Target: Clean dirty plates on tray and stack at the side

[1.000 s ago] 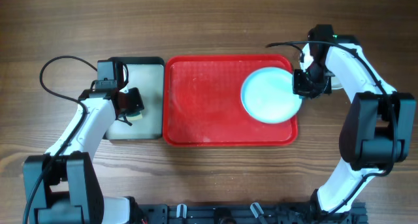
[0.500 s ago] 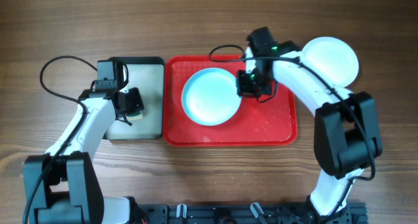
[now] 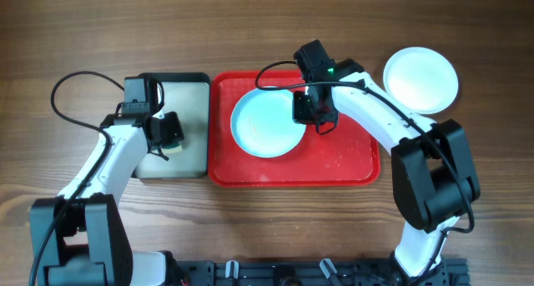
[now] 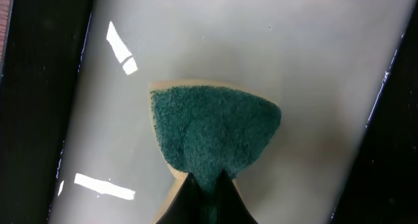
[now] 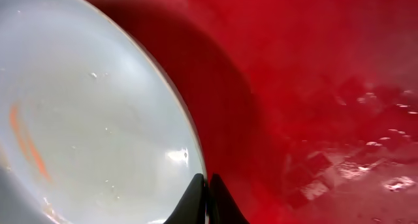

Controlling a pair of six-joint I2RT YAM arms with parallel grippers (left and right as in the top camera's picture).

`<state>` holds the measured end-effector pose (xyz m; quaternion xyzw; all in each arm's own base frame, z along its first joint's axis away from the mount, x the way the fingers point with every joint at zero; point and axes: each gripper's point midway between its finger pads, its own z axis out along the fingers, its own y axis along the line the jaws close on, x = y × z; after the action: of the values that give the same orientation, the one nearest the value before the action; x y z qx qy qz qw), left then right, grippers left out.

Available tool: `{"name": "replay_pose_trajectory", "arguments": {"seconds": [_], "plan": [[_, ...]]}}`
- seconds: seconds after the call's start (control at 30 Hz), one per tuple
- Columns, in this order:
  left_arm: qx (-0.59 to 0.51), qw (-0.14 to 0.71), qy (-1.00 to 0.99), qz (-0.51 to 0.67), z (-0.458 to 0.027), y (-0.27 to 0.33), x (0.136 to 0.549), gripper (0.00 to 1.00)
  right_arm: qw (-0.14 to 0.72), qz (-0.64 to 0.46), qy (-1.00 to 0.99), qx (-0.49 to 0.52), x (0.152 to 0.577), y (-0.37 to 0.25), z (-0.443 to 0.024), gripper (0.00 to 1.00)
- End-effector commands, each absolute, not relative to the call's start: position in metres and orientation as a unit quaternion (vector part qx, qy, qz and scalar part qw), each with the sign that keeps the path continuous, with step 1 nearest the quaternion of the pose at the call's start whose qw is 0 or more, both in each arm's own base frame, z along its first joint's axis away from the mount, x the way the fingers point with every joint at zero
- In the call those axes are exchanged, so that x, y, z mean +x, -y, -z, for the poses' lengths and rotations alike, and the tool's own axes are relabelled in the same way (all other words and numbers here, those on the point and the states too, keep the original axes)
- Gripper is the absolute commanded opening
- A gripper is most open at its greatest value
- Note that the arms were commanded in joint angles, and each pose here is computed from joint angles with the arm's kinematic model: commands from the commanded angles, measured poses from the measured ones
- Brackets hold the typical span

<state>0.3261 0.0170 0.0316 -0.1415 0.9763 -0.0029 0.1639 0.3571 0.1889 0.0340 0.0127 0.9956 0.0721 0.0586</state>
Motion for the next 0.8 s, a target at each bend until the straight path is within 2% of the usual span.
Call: {"name": "replay_pose_trajectory", "arguments": {"seconds": [0.0, 0.1, 0.13, 0.17, 0.2, 0.27, 0.37, 0.43, 0.47, 0.7, 0.77], "plan": [[-0.148, 0.173, -0.974, 0.009, -0.036, -0.017, 0.326, 0.04, 0.071, -0.042, -0.996, 0.027, 0.358, -0.177, -0.036, 0.04], [-0.148, 0.173, -0.974, 0.009, -0.036, -0.017, 0.327, 0.04, 0.063, -0.038, -0.997, 0.017, 0.354, -0.175, -0.036, 0.05], [-0.148, 0.173, -0.974, 0.009, -0.036, -0.017, 0.327, 0.04, 0.065, -0.037, -0.997, 0.006, 0.355, -0.175, -0.036, 0.11], [-0.148, 0.173, -0.974, 0.009, -0.036, -0.017, 0.327, 0.04, 0.068, -0.035, -0.997, -0.004, 0.356, -0.174, -0.036, 0.28], [-0.148, 0.173, -0.974, 0.009, -0.036, -0.017, 0.327, 0.04, 0.074, -0.033, -0.997, -0.007, 0.359, -0.174, -0.036, 0.38], [-0.148, 0.173, -0.974, 0.009, -0.036, -0.017, 0.327, 0.04, 0.097, -0.038, -0.994, -0.040, 0.369, -0.178, -0.038, 0.43], [-0.146, 0.175, -0.973, 0.021, -0.036, -0.013, 0.329, 0.04, 0.119, -0.043, -0.990, -0.059, 0.379, -0.182, -0.041, 0.42], [-0.145, 0.176, -0.973, 0.021, -0.037, -0.013, 0.329, 0.04, 0.123, -0.035, -0.990, -0.058, 0.381, -0.180, -0.041, 0.34], [-0.145, 0.177, -0.973, 0.021, -0.037, -0.013, 0.329, 0.04, 0.125, -0.031, -0.990, -0.057, 0.382, -0.179, -0.041, 0.34], [-0.146, 0.177, -0.973, 0.021, -0.037, -0.013, 0.329, 0.04, 0.109, -0.020, -0.992, -0.057, 0.379, -0.176, -0.027, 0.26], [-0.146, 0.177, -0.973, 0.021, -0.037, -0.013, 0.329, 0.04, 0.101, -0.017, -0.993, -0.061, 0.377, -0.175, -0.020, 0.18]]}}
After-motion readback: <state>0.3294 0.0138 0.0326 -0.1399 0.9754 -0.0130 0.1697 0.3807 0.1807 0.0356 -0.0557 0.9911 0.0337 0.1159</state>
